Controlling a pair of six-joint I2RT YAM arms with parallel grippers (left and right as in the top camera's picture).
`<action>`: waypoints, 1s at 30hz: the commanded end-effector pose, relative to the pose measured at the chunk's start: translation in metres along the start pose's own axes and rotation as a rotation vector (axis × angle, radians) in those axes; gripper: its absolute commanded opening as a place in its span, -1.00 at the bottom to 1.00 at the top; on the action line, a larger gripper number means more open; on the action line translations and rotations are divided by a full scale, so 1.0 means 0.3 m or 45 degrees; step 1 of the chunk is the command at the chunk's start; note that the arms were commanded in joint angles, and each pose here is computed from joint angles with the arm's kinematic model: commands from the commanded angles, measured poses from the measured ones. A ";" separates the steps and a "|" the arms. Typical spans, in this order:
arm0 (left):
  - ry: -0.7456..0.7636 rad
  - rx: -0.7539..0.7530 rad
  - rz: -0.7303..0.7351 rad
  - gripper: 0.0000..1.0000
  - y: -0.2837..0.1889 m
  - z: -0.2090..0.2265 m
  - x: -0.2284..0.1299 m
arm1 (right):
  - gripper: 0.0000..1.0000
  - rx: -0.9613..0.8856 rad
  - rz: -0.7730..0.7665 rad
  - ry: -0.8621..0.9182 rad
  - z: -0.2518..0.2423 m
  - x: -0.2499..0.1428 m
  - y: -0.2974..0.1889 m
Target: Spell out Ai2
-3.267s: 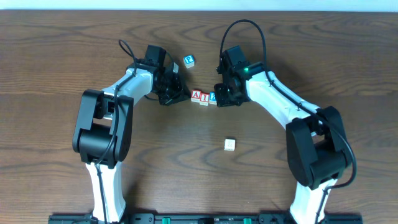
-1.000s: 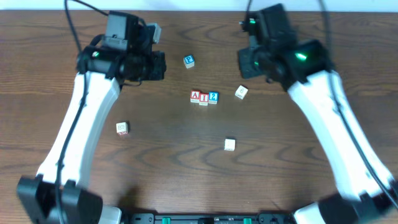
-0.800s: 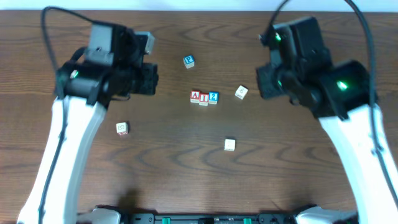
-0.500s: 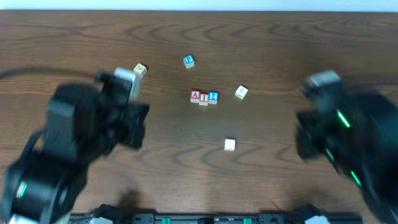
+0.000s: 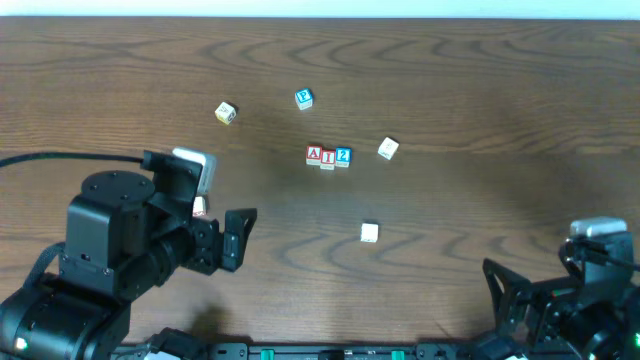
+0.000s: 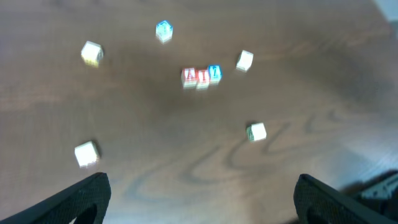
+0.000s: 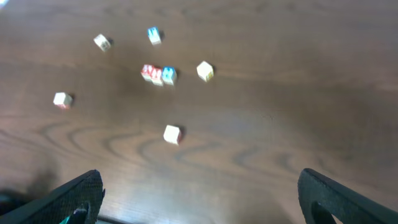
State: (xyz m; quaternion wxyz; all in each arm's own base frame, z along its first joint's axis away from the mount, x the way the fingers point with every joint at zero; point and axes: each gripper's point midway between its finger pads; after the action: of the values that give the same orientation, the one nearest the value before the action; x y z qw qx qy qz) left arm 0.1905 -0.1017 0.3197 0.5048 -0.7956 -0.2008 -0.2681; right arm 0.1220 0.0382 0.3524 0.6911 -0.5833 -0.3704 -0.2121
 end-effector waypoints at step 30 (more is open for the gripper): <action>0.104 0.289 -0.174 0.91 -0.066 0.155 0.011 | 0.98 -0.005 0.103 0.016 -0.004 -0.064 0.004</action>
State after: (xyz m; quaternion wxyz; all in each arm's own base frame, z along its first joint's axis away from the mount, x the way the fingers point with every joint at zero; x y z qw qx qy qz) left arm 0.1902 -0.0717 0.3129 0.5557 -0.7506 -0.2341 -0.2701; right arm 0.1115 0.0333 0.3380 0.6954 -0.6006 -0.3470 -0.1878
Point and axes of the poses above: each gripper's point midway between its finger pads, its own y axis out along the fingers, its own z axis along the line the jaws close on, x = y × z, and after that the axes turned 9 degrees about -y, right-handed
